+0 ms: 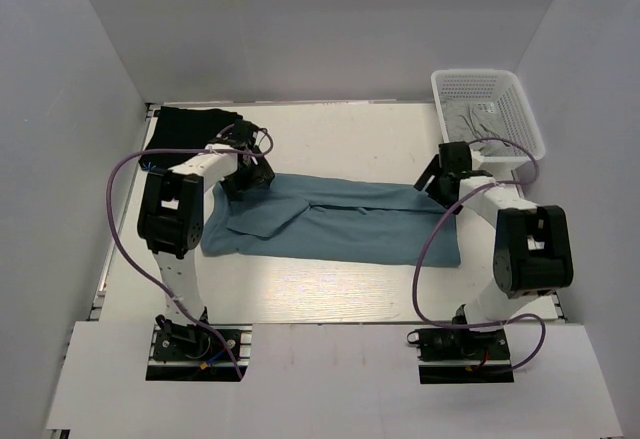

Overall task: Fold and stack the t-shirts
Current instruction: Fold the other side of the tshirt into a rectangle, then rotate the tshirt 90 degrees

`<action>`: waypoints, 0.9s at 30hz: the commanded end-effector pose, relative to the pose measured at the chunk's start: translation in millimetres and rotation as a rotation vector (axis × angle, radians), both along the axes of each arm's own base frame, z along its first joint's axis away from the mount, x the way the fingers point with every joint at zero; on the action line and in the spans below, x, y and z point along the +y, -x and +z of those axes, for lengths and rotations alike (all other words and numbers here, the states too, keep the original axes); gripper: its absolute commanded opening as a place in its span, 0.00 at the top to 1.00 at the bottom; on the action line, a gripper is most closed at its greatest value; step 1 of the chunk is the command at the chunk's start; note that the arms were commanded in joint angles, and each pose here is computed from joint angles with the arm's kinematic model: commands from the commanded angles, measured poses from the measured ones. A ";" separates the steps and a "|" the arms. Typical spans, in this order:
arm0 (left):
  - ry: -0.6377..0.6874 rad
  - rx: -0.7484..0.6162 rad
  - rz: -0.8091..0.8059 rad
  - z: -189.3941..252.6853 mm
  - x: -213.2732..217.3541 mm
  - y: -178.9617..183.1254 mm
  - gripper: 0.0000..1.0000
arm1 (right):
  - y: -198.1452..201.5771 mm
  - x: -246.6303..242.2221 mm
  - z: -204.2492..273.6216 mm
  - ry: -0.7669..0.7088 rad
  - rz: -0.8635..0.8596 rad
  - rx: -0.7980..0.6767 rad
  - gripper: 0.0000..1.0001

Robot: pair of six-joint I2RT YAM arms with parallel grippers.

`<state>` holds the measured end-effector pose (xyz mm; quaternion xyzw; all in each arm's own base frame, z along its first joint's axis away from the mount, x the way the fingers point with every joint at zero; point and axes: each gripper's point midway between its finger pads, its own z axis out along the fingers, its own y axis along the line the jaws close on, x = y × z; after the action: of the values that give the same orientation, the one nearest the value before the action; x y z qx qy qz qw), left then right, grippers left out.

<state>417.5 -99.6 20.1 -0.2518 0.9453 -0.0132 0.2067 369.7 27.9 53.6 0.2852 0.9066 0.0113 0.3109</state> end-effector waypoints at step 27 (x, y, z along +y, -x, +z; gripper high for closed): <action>0.611 -0.595 -0.468 -13.5 -242.6 -224.7 0.00 | 289.5 232.9 -64.3 -0.338 1.040 0.352 0.09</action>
<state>677.0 -282.0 55.6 -0.1034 0.8210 -0.3503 0.4387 154.8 258.8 31.9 -0.0493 0.9341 0.2937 0.1967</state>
